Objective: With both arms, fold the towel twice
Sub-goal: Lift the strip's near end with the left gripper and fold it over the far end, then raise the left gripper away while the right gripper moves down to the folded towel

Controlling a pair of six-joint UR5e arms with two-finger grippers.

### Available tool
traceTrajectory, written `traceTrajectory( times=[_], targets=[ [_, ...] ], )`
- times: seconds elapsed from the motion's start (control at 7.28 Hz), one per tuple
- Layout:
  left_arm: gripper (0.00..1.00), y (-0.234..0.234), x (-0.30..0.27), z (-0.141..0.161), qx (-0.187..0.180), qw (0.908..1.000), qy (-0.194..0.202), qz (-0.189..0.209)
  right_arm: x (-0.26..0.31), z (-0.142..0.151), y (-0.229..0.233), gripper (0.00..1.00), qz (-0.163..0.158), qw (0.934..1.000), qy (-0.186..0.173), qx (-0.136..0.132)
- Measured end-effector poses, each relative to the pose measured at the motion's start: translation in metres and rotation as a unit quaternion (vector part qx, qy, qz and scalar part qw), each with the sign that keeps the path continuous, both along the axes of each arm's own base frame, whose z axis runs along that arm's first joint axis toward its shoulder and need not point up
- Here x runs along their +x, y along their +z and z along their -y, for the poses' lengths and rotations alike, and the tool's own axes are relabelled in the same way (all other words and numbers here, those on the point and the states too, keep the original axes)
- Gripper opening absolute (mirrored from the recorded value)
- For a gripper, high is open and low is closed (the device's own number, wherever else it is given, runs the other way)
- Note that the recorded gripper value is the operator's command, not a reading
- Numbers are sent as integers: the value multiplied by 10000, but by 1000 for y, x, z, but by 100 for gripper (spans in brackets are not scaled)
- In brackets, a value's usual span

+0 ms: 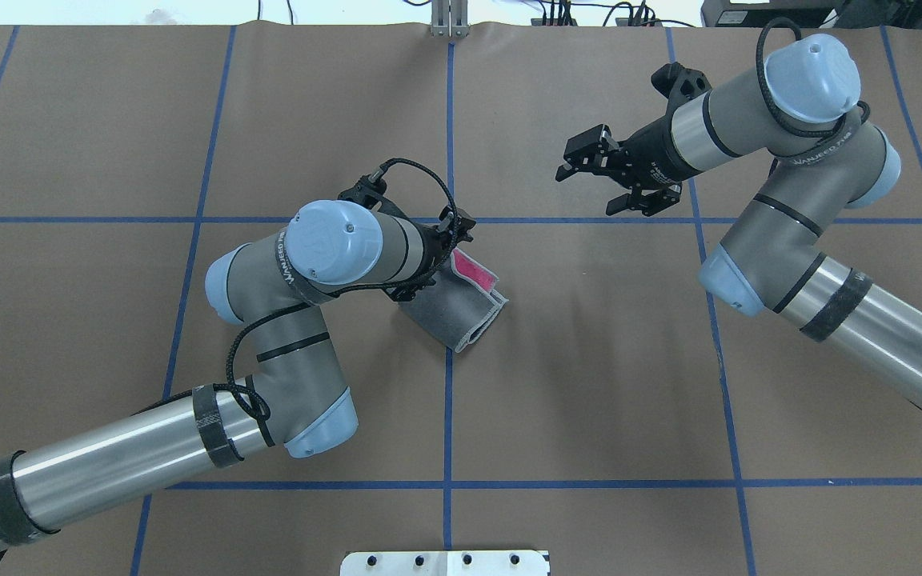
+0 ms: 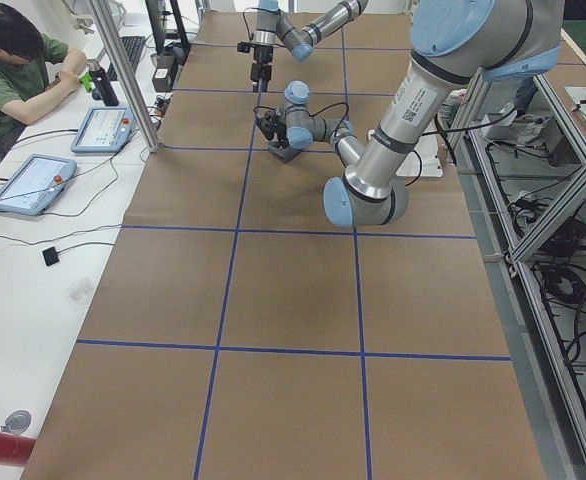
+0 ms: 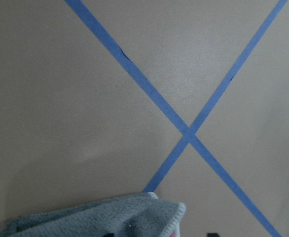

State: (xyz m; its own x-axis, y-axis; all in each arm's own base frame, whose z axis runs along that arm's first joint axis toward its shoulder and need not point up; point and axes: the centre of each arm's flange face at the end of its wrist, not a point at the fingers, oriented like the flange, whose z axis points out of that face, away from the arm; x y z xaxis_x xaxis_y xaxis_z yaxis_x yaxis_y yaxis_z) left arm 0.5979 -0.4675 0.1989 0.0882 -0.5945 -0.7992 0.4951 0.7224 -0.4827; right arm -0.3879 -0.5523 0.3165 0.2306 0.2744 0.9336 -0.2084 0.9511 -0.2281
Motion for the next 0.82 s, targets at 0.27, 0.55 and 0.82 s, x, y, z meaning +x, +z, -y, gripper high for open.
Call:
traceTrajectory(
  times=[0.27,0.55,0.82],
  targets=[
    [100,-7,-17,13,-23,10000,21,-91,0,-1,-4,100,32,10000,-30,20],
    [100,-10,-47,33,-112,9995,201,-214,2,-6,-15,100,140,9998,-146,34],
    [100,2,-85,50,-162,9990,330,-237,-3,-25,-38,100,337,9990,-260,-123]
  ],
)
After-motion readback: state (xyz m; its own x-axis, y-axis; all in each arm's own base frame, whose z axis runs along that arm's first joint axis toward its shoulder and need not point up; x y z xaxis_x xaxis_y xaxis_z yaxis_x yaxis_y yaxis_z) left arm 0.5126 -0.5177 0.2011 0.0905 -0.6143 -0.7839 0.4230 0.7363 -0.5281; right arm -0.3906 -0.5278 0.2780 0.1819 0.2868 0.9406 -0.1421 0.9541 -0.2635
